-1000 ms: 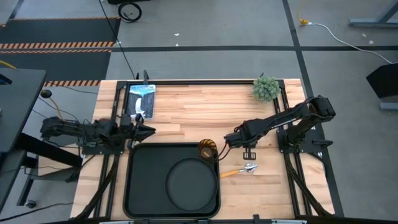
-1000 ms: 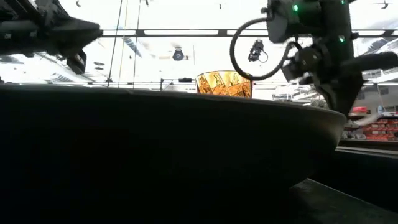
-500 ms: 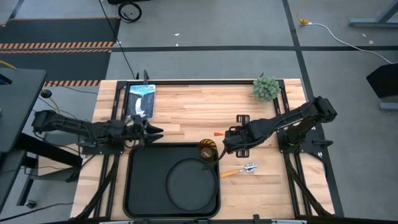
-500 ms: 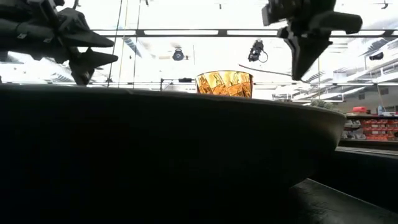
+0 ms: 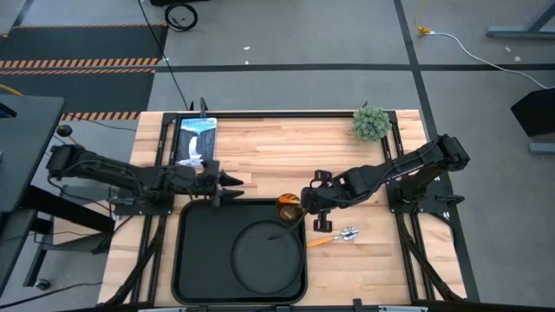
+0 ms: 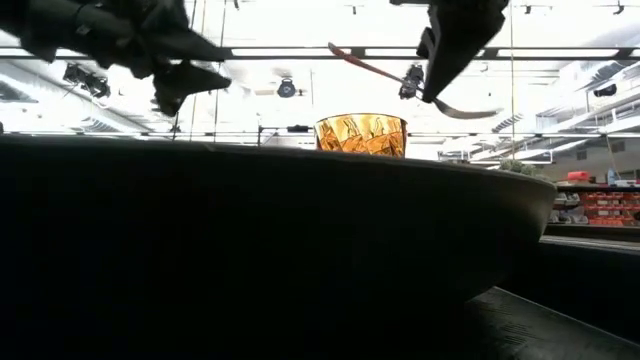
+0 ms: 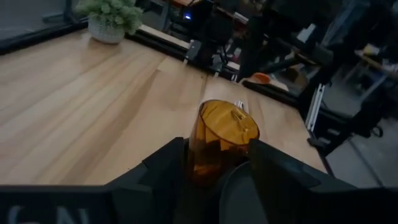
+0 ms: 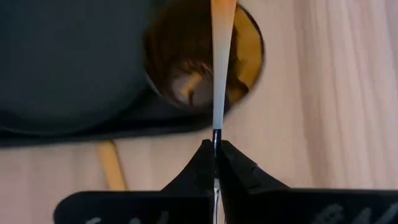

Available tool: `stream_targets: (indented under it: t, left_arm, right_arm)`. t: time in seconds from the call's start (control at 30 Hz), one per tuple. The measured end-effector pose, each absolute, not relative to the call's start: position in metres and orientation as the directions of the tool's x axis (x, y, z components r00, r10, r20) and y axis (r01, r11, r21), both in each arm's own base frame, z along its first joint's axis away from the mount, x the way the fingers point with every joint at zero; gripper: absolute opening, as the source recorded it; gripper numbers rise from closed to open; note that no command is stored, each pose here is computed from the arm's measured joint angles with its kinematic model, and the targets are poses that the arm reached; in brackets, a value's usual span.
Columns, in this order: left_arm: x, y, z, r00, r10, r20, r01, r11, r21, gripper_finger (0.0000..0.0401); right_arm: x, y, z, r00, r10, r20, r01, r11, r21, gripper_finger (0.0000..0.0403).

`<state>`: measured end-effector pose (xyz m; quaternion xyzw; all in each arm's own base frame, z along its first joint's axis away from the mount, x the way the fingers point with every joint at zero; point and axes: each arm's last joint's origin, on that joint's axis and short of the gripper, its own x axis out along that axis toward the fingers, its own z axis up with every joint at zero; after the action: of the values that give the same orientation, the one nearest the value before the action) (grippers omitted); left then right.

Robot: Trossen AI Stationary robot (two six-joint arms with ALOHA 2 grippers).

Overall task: Pick and place plate/cup/fork/spoon on tray
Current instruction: Put the orange fork on the black serving tray

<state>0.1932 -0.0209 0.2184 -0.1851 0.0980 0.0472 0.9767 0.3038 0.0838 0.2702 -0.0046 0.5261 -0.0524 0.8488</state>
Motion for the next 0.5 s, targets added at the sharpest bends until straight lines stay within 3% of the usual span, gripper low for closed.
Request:
stream_targets:
  t: [0.27, 0.5]
  left_arm:
    - [0.231, -0.034, 0.239, 0.969, -0.038, -0.245, -0.039, 0.952, -0.304, 0.0238]
    - [0.270, -0.040, 0.253, 0.932, -0.028, -0.360, -0.106, 0.932, -0.348, 0.0237]
  right_arm:
    - [0.303, 0.091, 0.273, 0.426, 0.021, -0.904, 0.051, 0.998, 0.048, 0.0007]
    - [0.298, 0.103, 0.275, 0.458, -0.118, -0.881, 0.067, 0.993, -0.098, 0.0007]
